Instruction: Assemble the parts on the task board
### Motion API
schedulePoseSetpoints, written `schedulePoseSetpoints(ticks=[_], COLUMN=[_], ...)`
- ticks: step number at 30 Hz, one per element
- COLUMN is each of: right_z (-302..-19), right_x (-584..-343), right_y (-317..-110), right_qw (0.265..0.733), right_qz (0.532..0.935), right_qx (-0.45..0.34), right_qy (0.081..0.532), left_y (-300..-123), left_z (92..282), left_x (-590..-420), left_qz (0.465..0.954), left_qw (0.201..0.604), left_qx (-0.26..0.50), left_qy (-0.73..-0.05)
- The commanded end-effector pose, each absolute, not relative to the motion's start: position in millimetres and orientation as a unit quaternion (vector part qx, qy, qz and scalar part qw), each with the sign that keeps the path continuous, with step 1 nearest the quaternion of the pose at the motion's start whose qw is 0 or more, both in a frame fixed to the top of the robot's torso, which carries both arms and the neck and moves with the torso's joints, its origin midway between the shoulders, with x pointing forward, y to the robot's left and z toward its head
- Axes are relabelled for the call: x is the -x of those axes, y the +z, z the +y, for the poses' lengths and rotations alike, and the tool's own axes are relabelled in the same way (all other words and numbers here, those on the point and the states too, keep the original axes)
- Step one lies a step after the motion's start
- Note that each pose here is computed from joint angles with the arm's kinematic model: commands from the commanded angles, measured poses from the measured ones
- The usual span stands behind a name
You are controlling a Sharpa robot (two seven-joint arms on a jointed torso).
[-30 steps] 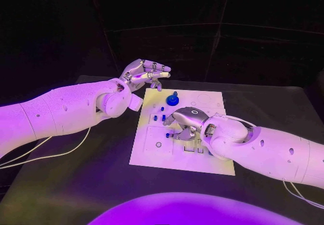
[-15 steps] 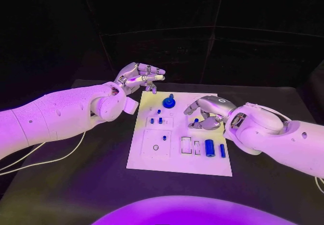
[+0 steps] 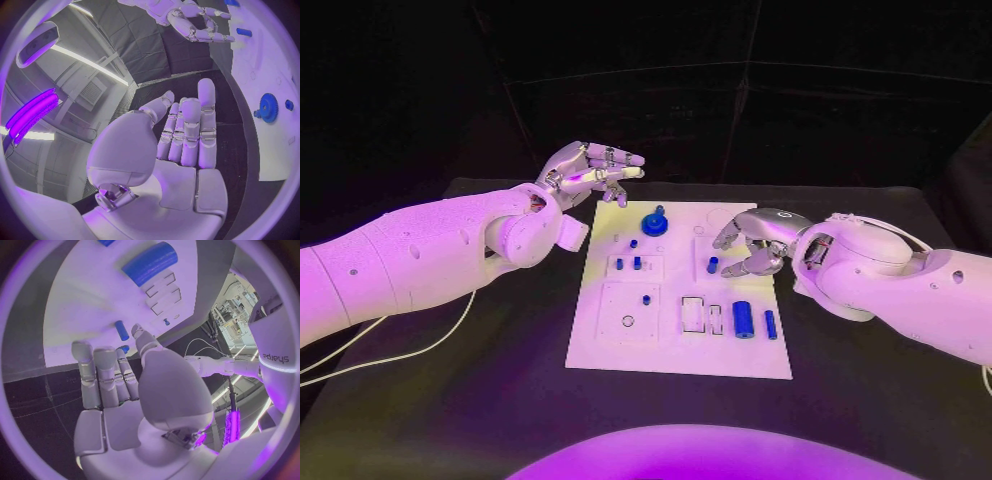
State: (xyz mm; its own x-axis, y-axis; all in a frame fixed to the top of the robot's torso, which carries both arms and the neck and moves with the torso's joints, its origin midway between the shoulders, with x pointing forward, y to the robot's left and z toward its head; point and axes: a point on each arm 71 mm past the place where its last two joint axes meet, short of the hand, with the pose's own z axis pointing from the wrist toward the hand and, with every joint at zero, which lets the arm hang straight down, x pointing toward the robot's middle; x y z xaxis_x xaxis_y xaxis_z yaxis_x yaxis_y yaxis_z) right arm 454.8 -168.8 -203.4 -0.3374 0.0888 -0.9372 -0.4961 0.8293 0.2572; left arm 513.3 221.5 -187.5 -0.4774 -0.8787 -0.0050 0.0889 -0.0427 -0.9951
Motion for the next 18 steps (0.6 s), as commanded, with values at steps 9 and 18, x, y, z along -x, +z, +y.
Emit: schedulePoseSetpoints(ticks=[9,18], right_z=[-155,-150], right_x=[-460,-464], right_y=[-208,-214], right_qw=[0.551,0.537], right_qz=[0.779,0.789], right_qx=[0.164,0.171], right_qy=[0.253,0.244], left_y=[-186.2,-186.3], left_z=[220.3,219.7], left_x=[-513.5,-513.6], left_qz=[0.577,0.577], left_qw=[0.375,0.374], left_qx=[0.341,0.34], left_qy=[-0.641,-0.641])
